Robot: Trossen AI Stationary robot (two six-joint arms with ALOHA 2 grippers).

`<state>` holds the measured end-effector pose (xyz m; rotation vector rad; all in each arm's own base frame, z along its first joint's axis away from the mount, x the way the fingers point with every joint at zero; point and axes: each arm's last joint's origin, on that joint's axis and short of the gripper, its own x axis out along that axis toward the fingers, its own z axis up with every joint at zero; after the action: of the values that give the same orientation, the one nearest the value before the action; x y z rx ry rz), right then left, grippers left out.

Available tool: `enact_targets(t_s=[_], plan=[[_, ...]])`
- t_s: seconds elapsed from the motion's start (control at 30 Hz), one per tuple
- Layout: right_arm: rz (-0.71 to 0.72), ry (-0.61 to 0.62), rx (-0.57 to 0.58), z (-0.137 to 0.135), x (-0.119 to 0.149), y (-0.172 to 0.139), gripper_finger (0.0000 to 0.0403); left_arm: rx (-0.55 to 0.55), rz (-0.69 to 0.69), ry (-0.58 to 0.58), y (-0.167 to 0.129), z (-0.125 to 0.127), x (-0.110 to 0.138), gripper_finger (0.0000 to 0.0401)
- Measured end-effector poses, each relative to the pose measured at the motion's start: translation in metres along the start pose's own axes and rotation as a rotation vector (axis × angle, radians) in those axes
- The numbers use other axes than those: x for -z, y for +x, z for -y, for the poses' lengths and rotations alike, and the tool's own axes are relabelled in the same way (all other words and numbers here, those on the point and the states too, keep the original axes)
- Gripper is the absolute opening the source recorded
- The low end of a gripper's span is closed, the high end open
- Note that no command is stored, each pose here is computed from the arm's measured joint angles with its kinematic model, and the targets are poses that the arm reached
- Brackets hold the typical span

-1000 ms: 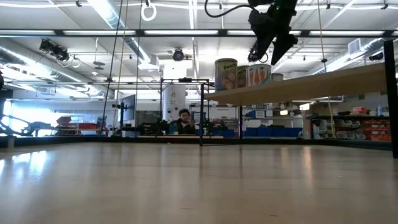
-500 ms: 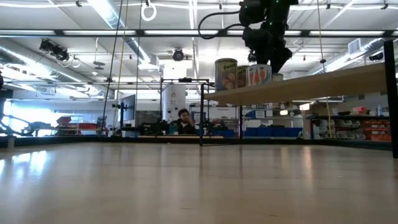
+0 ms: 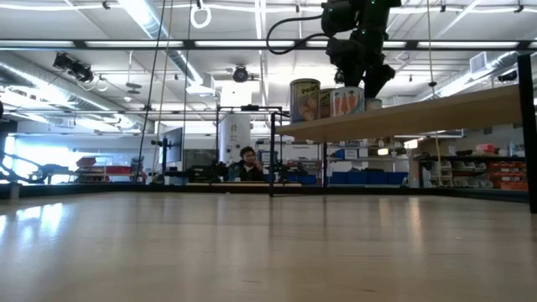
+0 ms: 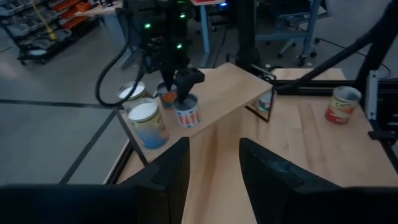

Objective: Pick and place cans onto a shelf
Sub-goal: Adjust the cans on the shelf, then put the right canned corn on the shelf

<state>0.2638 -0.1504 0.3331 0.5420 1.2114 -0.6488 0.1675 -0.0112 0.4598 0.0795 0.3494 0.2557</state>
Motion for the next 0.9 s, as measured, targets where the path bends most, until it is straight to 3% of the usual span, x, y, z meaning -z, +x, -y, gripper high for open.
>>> enact_targets(t_s=[0.6,0.8,0.9], plan=[[0.049,-0.044,0.008,-0.002,0.0,-0.004,0.0357,-0.028,-0.033,-0.012,-0.002,0.003,0.004,0.0144],[0.173,0.019,0.024,0.0,0.006,-0.037,0.036,0.0,-0.043,-0.015,-0.003,0.008,0.005,0.0144],[0.255,0.03,-0.034,-0.009,0.02,-0.062,0.0357,0.028,-0.027,-0.024,-0.005,0.012,0.004,0.0144]])
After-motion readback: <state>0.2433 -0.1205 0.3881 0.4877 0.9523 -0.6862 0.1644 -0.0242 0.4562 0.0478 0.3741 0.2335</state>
